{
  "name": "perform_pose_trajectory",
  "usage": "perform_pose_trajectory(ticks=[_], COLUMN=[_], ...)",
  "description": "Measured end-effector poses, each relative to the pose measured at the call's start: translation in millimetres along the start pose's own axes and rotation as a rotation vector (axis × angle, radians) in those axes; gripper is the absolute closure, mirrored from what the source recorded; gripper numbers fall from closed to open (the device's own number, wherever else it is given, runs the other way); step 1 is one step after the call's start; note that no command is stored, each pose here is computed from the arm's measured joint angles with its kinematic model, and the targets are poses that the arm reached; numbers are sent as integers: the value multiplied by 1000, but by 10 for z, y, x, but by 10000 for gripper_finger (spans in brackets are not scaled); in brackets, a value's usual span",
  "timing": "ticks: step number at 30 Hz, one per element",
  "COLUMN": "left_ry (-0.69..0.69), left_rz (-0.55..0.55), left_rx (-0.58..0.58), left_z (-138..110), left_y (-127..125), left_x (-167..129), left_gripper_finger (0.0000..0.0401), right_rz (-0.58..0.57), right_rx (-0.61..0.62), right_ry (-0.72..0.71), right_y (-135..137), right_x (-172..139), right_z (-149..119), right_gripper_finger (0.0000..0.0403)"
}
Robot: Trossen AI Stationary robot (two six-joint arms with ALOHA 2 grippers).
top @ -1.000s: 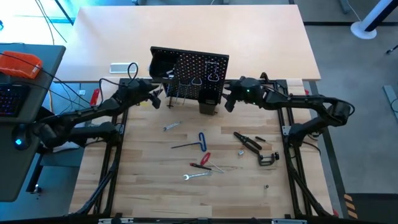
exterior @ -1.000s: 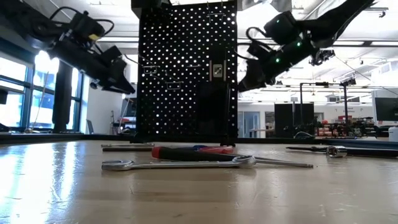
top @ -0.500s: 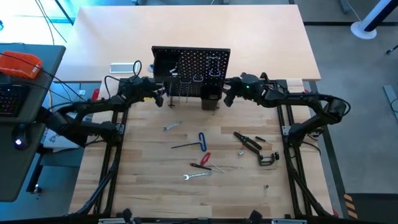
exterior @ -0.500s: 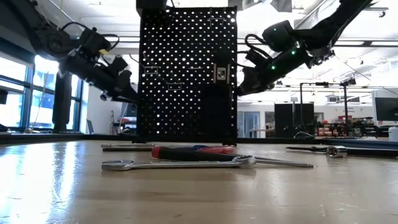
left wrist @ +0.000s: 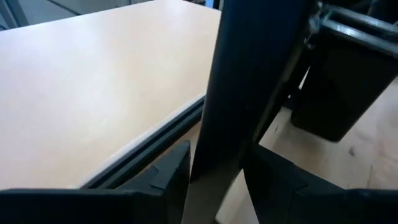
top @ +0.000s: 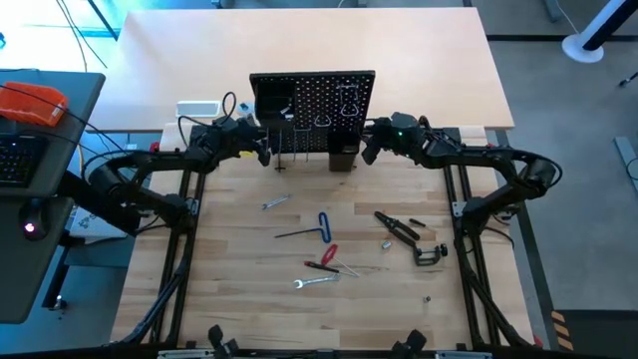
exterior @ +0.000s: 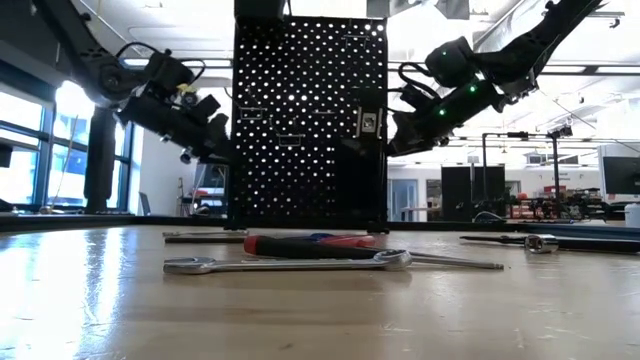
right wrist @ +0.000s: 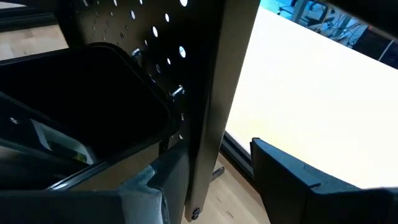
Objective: Hang tools onto peg board
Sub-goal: Adjust the pegboard
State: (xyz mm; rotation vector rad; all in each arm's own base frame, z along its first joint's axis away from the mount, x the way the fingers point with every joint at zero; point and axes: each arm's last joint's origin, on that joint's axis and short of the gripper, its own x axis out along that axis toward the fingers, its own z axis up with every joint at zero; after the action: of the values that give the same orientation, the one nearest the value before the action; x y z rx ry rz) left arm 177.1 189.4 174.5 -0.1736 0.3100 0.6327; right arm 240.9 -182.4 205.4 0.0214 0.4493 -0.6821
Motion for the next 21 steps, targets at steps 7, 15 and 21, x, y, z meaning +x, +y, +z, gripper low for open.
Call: perform_pose_trajectory(ticks=[7, 15, 21], left_ry=[6, 37, 37], left_rz=[4, 26, 44], left_rx=[1, 3, 16], left_z=[79, 61, 98], left_y=[22, 65, 78], left_x=[169, 345, 390], left_gripper_finger=[266, 266, 266], right_rz=[-5, -22, -48], right_rx=[1, 1, 11], right_ry=[-7, -7, -16], right_y=[-5, -12, -85], right_x=[0, -1, 3], right_z=[7, 8, 12], right_gripper_finger=[238, 238, 238])
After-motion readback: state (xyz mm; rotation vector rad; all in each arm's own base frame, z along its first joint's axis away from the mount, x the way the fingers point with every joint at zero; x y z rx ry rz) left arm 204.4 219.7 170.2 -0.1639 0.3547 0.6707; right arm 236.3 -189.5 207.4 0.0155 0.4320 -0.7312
